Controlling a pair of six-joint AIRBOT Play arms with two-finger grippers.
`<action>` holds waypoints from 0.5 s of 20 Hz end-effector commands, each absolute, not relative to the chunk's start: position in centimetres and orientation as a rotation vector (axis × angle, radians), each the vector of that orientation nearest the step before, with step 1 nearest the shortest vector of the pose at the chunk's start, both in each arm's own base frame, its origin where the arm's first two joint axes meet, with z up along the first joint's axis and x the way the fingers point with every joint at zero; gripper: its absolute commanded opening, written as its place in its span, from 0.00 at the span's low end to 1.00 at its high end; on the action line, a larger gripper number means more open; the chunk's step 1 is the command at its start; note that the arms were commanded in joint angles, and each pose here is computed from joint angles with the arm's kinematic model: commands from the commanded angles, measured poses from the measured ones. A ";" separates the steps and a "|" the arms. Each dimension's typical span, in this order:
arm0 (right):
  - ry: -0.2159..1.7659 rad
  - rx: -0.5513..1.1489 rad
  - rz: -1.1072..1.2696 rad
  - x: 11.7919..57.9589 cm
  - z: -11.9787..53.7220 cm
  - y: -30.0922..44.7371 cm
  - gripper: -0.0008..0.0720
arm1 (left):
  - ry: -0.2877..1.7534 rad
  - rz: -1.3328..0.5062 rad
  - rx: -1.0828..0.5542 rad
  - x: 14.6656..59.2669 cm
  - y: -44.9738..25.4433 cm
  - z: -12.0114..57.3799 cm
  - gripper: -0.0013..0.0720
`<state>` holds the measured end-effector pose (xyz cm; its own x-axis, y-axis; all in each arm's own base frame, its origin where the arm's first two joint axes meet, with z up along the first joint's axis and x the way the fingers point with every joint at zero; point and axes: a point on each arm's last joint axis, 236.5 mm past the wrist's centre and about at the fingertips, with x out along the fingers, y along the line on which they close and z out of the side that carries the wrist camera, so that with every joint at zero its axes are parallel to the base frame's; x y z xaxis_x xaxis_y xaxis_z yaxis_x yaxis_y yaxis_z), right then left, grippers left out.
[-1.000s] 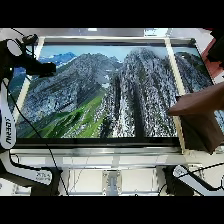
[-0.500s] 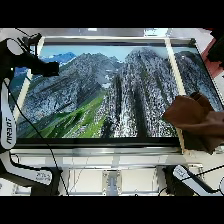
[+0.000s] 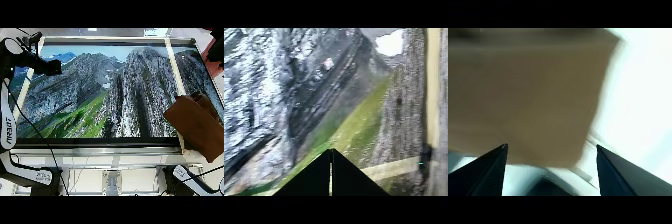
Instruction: Fold the shirts.
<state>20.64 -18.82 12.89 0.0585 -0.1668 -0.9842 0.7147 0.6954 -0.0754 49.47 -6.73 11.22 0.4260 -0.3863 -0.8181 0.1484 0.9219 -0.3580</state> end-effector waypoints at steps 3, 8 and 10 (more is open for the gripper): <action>0.503 0.702 0.222 39.9 29.9 -3.5 0.84 | 0.994 -0.555 -0.417 49.6 -13.6 14.9 0.03; 0.621 0.306 0.417 43.3 21.8 9.5 0.84 | 0.962 -0.731 -0.272 47.5 -21.9 15.3 0.03; 0.676 0.158 0.442 43.5 18.1 12.7 0.84 | 0.963 -0.769 -0.247 46.7 -23.7 15.3 0.03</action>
<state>42.22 7.13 21.01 0.7056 0.4426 -0.5534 -0.2037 0.8746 0.4399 47.77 -20.36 14.86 0.3637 -0.6529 -0.6644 0.4009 0.7535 -0.5211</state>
